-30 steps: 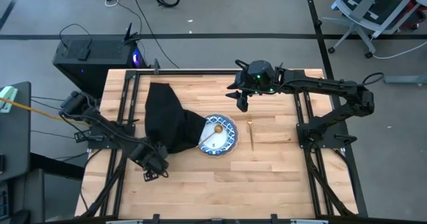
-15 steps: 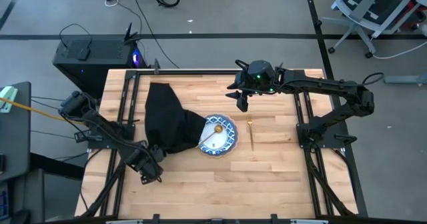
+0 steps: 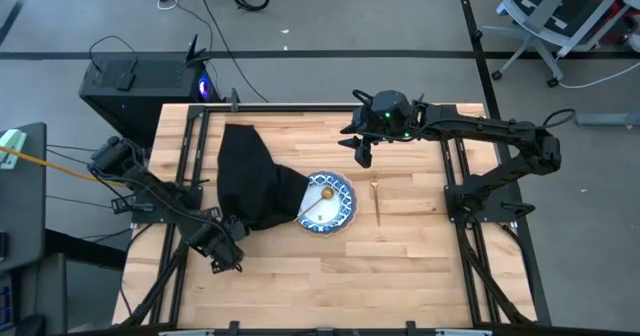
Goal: Set table place
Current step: Fold the black napkin
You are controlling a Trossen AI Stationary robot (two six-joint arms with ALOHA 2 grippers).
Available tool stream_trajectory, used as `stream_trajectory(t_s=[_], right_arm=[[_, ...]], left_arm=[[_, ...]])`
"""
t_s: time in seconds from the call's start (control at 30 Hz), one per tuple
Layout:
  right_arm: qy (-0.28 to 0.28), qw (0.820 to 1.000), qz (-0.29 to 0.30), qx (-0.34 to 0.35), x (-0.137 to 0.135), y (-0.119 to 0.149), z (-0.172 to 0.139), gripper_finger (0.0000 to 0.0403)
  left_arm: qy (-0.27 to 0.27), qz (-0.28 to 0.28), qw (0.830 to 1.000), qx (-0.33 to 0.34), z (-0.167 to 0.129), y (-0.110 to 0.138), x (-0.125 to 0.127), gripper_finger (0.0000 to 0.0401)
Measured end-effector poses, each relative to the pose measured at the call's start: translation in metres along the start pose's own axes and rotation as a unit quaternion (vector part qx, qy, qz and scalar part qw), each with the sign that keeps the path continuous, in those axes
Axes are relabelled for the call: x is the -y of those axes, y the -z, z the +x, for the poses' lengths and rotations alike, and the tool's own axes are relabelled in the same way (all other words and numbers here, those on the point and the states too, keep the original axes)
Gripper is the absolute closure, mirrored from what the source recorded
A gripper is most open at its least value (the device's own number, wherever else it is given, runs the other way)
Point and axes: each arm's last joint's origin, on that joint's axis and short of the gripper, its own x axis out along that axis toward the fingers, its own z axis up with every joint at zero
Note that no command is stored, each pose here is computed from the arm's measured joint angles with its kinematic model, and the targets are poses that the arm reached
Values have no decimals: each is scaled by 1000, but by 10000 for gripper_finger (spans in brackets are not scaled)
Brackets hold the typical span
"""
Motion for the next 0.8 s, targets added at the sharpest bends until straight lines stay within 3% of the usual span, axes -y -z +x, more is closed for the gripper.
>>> stream_trajectory(t_s=[0.47, 0.6, 0.8], right_arm=[[0, 1000, 0, 0, 0, 0, 0, 240], [0, 1000, 6, 0, 0, 0, 0, 240], [0, 1000, 17, 0, 0, 0, 0, 240]], left_arm=[[-18, -5, 1000, -10, 27, 11, -15, 291], [-12, 30, 999, -6, 30, 11, -15, 299], [-6, 31, 999, -7, 30, 10, -14, 357]])
